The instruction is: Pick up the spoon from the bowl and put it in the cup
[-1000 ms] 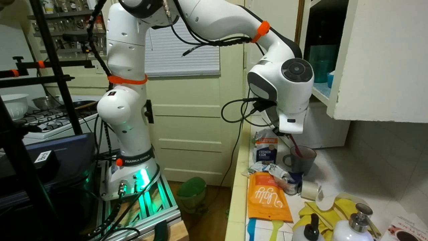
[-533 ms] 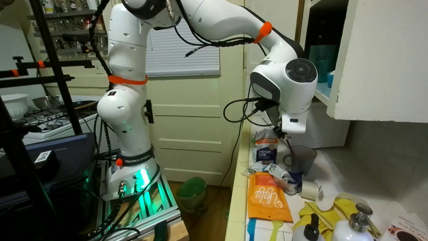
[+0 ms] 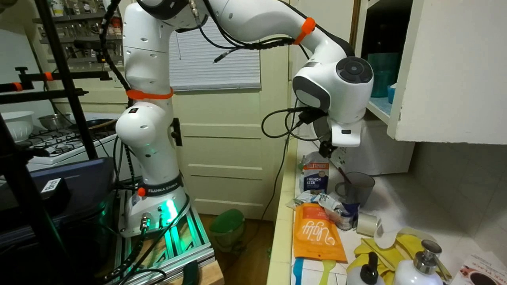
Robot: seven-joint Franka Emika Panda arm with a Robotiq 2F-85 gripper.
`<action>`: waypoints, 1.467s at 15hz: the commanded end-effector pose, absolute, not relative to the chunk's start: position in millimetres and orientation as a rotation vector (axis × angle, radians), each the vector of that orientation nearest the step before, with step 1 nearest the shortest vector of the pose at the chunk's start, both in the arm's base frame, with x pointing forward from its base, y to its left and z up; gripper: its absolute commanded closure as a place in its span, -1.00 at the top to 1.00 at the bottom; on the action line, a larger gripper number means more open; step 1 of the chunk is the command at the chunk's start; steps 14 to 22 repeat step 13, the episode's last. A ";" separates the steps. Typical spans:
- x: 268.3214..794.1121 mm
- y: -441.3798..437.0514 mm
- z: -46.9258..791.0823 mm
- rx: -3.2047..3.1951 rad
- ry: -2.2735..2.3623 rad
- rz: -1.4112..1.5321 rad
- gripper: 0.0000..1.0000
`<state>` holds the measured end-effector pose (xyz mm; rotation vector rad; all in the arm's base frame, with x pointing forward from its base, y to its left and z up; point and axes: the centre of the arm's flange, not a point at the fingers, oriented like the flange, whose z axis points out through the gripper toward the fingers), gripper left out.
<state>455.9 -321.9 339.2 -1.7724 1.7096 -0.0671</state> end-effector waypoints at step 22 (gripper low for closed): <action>306.1 -235.8 443.2 -2.481 1.420 0.337 1.00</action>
